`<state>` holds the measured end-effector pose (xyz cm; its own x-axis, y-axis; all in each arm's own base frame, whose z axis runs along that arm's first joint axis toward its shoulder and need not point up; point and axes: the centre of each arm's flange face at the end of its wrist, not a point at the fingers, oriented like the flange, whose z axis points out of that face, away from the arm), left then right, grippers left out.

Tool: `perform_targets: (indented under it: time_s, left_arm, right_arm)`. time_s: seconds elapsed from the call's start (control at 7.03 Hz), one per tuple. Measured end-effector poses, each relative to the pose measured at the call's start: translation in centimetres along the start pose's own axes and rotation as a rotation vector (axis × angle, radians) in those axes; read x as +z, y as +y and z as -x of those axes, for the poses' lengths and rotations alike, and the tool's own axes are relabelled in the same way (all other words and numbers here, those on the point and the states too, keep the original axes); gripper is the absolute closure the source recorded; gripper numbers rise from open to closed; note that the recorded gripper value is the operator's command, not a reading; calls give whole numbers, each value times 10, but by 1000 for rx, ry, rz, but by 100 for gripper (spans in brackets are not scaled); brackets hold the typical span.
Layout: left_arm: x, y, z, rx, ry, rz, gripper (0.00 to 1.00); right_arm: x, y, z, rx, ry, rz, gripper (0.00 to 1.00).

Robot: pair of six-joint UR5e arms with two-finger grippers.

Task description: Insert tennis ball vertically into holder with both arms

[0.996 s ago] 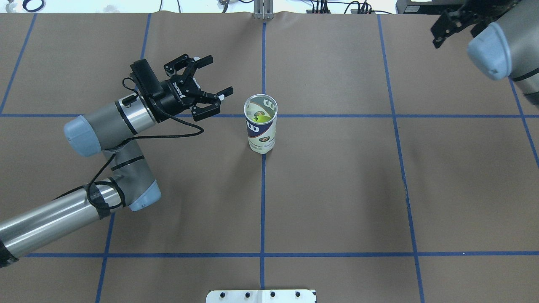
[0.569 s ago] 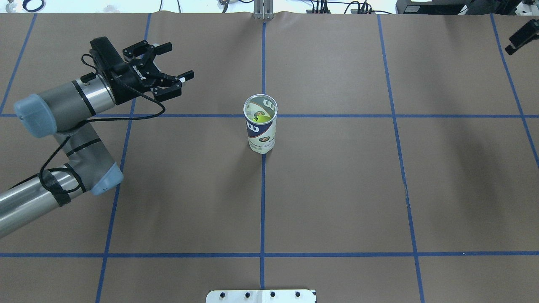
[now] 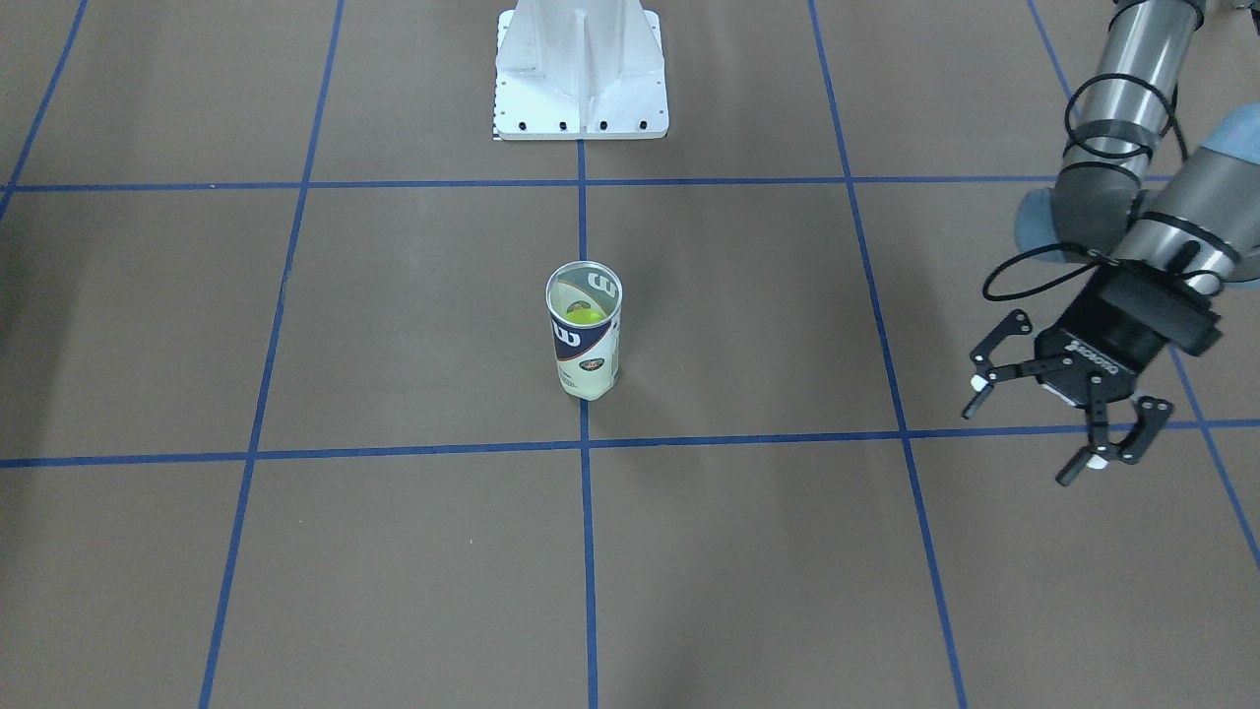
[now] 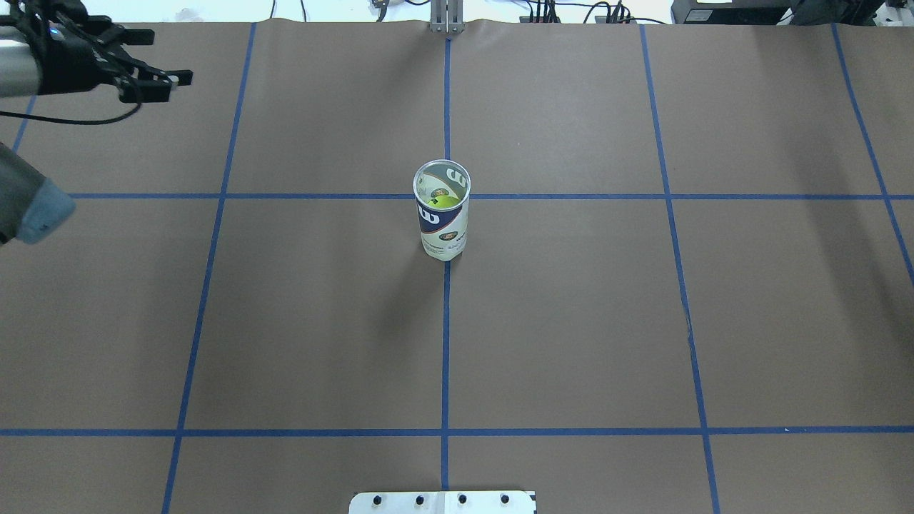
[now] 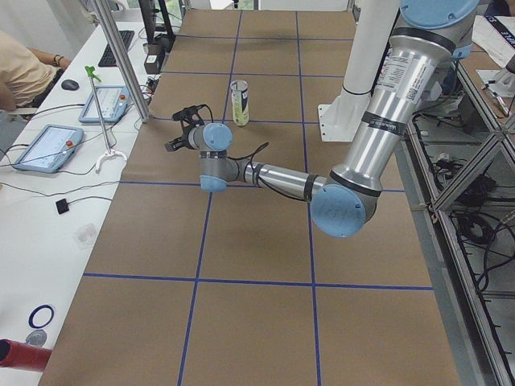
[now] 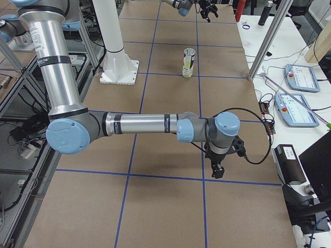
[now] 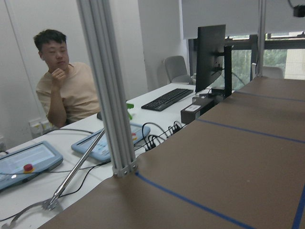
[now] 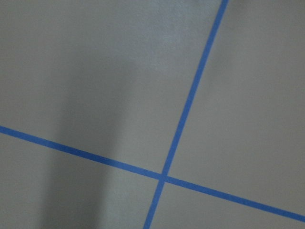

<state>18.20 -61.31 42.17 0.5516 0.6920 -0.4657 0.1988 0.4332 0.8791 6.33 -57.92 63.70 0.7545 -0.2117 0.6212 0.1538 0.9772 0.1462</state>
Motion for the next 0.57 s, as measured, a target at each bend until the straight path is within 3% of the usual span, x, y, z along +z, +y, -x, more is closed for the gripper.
perform_targets:
  time_s: [0.28, 0.57]
  left_arm:
    - [-71, 15, 86, -73, -35, 170, 1]
    - [-141, 62, 152, -10, -127, 293, 1]
  right_arm:
    - [6, 35, -30, 71, -3, 15, 0]
    - [7, 62, -42, 107, -5, 13, 0]
